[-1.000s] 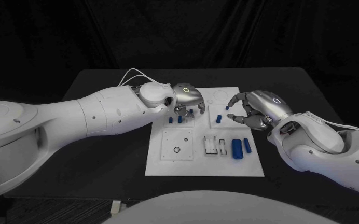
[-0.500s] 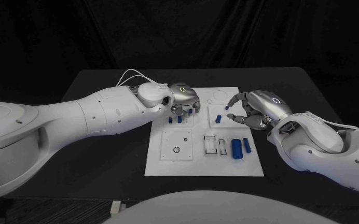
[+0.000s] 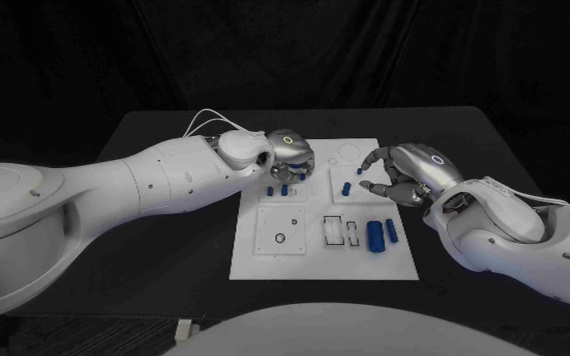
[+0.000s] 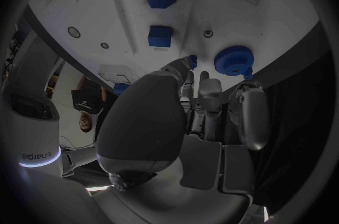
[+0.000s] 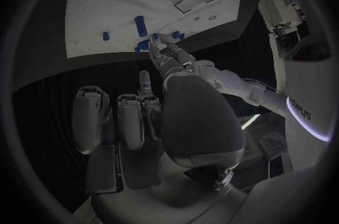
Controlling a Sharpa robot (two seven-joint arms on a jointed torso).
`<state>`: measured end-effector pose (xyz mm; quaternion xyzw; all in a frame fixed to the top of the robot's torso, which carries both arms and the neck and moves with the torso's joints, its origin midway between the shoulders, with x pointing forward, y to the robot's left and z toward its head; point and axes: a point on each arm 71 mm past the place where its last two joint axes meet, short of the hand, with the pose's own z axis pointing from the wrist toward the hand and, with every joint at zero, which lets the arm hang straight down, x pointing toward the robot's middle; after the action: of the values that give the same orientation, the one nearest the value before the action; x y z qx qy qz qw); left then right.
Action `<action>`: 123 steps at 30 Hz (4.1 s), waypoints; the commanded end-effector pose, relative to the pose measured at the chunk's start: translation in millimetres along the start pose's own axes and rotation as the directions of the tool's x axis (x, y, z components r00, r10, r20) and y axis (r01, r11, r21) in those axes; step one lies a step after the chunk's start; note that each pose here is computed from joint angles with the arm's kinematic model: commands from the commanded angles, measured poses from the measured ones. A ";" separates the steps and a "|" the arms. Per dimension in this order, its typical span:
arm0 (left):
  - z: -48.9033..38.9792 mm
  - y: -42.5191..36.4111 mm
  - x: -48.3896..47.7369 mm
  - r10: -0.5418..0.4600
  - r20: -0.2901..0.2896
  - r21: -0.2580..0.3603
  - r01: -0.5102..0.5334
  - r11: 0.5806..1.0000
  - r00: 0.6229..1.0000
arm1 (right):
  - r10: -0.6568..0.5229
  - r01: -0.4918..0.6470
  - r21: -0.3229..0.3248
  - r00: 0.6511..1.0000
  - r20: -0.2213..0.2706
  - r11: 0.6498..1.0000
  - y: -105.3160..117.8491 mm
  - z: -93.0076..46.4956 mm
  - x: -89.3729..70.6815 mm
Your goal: Assemble the parts on the task board
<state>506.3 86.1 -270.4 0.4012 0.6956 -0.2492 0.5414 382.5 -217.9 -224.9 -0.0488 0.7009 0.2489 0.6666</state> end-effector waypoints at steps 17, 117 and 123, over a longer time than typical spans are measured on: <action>8.1 -3.5 3.7 0.000 0.004 -0.002 0.000 1.000 1.000 | 0.002 -0.002 -0.002 1.000 0.009 1.000 0.7 0.3 0.8; -42.3 18.4 17.8 -0.012 0.043 0.000 0.012 1.000 0.999 | 0.004 -0.004 0.013 1.000 -0.017 1.000 -2.8 -1.8 9.3; -42.1 18.2 19.0 -0.015 0.032 -0.001 0.015 1.000 0.999 | 0.004 -0.003 0.013 1.000 -0.018 1.000 -2.6 -1.5 9.5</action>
<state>498.5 137.0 -272.4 0.3868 0.6859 -0.2551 0.5612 381.6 -218.3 -234.2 -0.0458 0.7086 0.2460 0.6598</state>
